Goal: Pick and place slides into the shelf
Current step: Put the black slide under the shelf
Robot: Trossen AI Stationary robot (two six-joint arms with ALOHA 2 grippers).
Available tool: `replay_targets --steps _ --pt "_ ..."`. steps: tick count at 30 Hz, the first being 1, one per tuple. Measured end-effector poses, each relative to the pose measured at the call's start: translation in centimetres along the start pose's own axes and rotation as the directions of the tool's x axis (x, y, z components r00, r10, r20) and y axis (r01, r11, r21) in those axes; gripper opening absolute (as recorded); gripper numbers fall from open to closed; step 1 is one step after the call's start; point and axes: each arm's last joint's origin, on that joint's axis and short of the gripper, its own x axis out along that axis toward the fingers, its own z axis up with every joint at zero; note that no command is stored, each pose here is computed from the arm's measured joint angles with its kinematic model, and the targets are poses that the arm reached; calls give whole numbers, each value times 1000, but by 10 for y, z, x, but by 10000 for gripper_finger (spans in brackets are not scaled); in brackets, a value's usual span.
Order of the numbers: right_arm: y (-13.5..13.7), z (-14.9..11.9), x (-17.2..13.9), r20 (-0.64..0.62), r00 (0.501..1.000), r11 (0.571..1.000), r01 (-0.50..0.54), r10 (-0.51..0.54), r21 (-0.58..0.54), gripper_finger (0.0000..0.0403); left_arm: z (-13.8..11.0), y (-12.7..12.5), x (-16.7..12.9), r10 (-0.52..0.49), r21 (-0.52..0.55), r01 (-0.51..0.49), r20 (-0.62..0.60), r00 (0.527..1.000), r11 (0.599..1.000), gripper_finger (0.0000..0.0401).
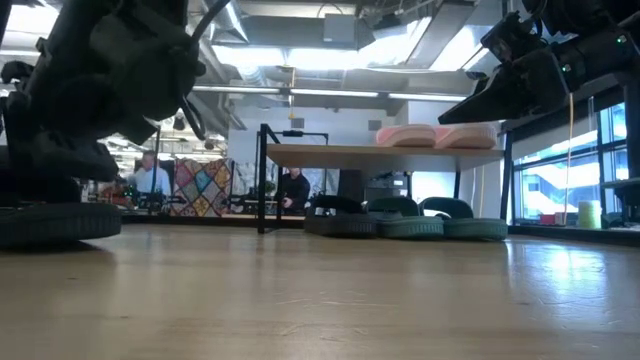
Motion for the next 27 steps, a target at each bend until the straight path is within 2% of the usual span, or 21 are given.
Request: replay_targets --steps 16,20,25,27 --pt "0 0 0 0 1000 1000 0 0 3 184 1 -5 0 -54 -1 54 11 998 999 165" --pt "0 0 0 0 1000 1000 0 0 3 184 1 -5 0 -57 0 57 8 998 998 117" --pt "0 0 0 -1 1000 1000 0 0 2 184 2 -7 -1 -72 46 70 28 997 996 18" --pt "0 0 0 -1 1000 1000 0 0 1 184 3 -8 -1 -77 55 75 46 996 996 11"
